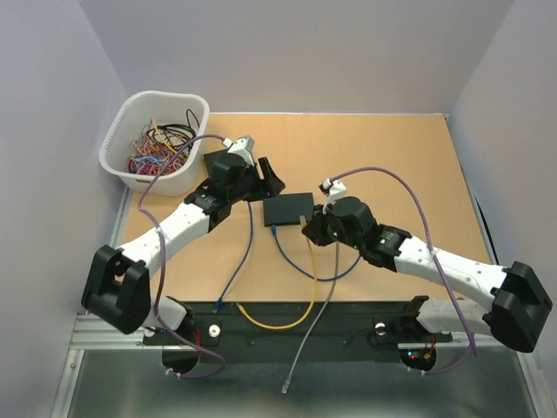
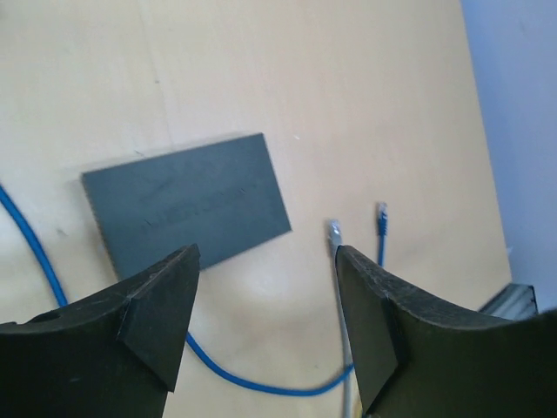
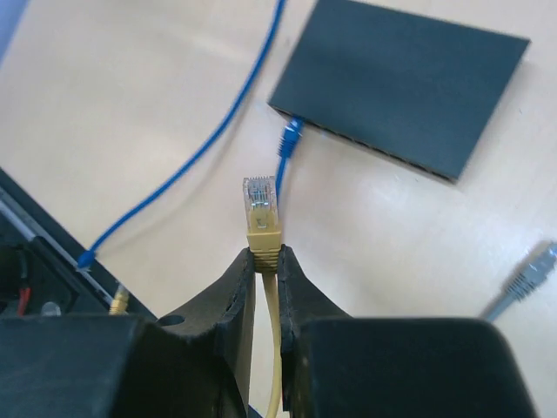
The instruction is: Insert the plug into the switch port
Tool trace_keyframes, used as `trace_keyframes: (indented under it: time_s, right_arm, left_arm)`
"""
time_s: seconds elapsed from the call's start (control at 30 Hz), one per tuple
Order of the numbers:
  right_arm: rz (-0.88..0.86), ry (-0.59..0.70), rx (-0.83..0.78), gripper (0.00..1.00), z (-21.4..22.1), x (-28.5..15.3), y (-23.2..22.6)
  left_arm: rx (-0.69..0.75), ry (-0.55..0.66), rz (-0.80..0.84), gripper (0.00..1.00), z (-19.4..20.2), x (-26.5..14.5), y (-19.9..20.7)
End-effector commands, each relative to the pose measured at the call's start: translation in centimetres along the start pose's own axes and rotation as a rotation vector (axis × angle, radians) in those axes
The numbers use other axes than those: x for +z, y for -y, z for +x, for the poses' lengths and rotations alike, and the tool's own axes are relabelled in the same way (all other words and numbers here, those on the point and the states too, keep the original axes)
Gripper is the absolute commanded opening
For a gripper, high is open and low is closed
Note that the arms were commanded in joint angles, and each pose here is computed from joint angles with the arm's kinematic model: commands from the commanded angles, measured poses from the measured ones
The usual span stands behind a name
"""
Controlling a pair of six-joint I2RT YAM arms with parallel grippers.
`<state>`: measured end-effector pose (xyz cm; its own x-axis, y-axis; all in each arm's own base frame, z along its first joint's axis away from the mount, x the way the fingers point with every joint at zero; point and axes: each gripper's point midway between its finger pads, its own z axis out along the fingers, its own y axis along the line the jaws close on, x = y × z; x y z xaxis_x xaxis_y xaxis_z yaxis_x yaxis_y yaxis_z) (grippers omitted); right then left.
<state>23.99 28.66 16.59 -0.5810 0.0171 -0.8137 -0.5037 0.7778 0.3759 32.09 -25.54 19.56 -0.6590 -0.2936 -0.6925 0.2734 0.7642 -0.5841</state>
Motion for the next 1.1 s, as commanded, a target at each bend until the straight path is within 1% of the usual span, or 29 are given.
trace_keyframes:
  time_s: [0.0,0.03,0.07,0.17,0.2,0.23,0.3,0.33,0.37,0.43,0.7,0.73,0.87,0.93,1.07]
  right_arm:
    - [0.153,-0.071,0.026,0.01,2.7,-0.4,3.3]
    - [0.168,-0.082,0.027,0.0,3.1,-0.3,3.6]
    - [0.192,-0.1,0.029,0.01,3.6,0.0,4.2]
    - [0.235,-0.13,0.029,0.0,4.4,0.7,5.1]
    - [0.257,-0.165,0.029,0.0,5.4,1.2,5.6]
    - [0.262,-0.173,0.03,0.0,5.5,1.6,5.6]
    - [0.281,-0.193,0.034,0.0,6.0,2.2,6.0]
    - [0.297,-0.208,0.034,0.0,6.2,2.8,6.4]
    - [0.304,-0.216,0.032,0.0,6.4,3.1,6.6]
    - [0.331,-0.231,0.034,0.0,6.6,3.8,7.3]
    - [0.373,-0.281,0.029,0.0,7.0,6.2,9.1]
    - [0.371,-0.275,0.028,0.0,6.5,6.6,9.1]
    - [0.38,-0.294,0.035,0.0,6.5,7.8,9.8]
    - [0.39,-0.308,0.037,0.01,6.7,8.3,10.4]
    - [0.392,-0.304,0.037,0.0,6.0,9.1,10.8]
  left_arm:
    - [0.058,0.031,0.039,0.75,-2.8,2.9,-0.4]
    - [0.054,0.023,0.036,0.75,-2.8,3.6,-0.8]
    - [0.071,0.035,0.045,0.75,-3.7,4.2,-0.7]
    - [0.085,-0.01,0.038,0.74,-3.5,7.3,-1.9]
    - [0.081,-0.048,0.02,0.74,-2.4,8.8,-3.0]
    - [0.091,-0.042,0.031,0.74,-3.0,9.6,-2.7]
    - [0.089,-0.066,0.019,0.74,-2.6,10.8,-3.6]
    - [0.079,-0.097,0.006,0.74,-1.6,11.9,-4.6]
    - [0.073,-0.096,0.005,0.73,-1.9,12.3,-4.8]
    - [0.061,-0.128,-0.007,0.73,-0.7,13.3,-5.9]
    - [0.028,-0.213,-0.054,0.72,2.8,14.2,-8.9]
    - [0.024,-0.223,-0.054,0.72,3.2,14.2,-9.0]
    - [0.009,-0.25,-0.068,0.72,4.7,13.3,-9.6]
    - [0.011,-0.245,-0.061,0.72,4.7,12.8,-9.5]
    - [-0.002,-0.27,-0.083,0.72,6.2,11.6,-10.2]
